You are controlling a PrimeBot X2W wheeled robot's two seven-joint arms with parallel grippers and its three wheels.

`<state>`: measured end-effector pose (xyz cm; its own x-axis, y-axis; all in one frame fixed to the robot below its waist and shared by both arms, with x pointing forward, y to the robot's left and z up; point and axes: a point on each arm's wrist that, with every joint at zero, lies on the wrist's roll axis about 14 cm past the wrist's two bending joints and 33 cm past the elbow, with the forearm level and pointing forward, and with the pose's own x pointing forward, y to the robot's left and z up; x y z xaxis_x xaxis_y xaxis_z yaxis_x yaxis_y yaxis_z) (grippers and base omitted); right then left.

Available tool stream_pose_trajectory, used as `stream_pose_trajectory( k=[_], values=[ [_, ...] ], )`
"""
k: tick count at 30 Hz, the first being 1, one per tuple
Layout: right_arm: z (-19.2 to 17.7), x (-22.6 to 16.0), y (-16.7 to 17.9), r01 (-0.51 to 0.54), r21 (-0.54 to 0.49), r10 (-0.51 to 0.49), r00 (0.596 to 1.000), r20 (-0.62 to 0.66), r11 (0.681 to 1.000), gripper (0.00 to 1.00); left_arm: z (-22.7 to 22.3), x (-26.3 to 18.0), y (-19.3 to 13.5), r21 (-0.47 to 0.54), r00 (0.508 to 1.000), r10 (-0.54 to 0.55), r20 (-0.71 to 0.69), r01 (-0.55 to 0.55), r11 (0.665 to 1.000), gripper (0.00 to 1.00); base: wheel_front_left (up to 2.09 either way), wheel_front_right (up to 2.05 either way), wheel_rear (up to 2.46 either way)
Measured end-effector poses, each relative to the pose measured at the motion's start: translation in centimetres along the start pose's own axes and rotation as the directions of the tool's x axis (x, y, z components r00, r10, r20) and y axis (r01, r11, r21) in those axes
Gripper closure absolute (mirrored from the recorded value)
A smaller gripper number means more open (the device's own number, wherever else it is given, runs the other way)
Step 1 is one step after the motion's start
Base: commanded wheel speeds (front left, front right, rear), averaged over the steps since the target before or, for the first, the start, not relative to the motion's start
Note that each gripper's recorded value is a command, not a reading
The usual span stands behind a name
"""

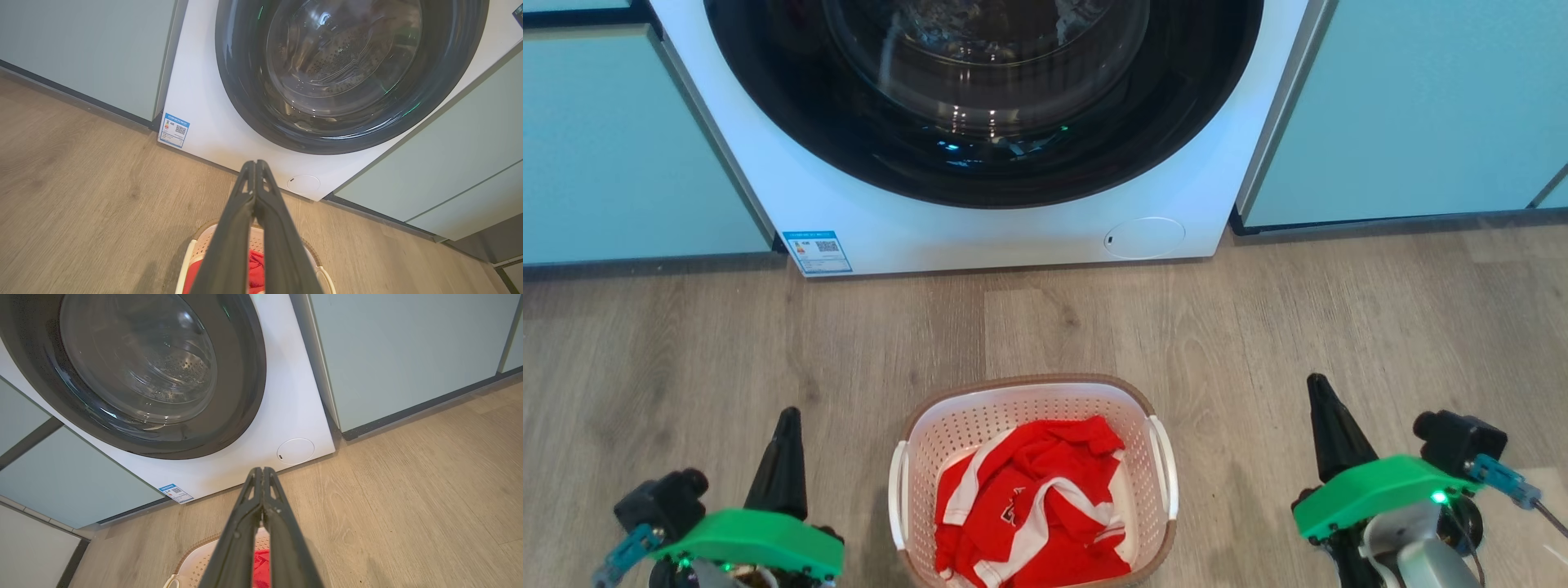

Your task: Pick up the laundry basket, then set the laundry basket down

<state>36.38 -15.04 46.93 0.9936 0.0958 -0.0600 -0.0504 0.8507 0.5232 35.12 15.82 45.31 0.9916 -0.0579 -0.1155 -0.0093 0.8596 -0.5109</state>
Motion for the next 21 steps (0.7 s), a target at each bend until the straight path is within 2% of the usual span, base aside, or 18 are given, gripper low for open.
stream_pose_trajectory(
  k=[11, 21],
  values=[
    [0.3, 0.0, -0.8, 0.032, 0.116, -0.032, 0.999, 0.000, 0.993, 1.00, 0.2, 0.3, 0.2, -0.121, 1.000, 0.011, -0.006, -0.011, 0.993, 1.00, 0.00, 0.00, 0.00],
    [0.5, 0.0, -1.4, 0.058, 0.225, -0.059, 0.998, -0.002, 0.973, 1.00, 0.8, 0.6, 0.4, -0.229, 1.000, 0.024, 0.000, -0.024, 0.973, 1.00, 0.00, 0.00, 0.00]
  ],
)
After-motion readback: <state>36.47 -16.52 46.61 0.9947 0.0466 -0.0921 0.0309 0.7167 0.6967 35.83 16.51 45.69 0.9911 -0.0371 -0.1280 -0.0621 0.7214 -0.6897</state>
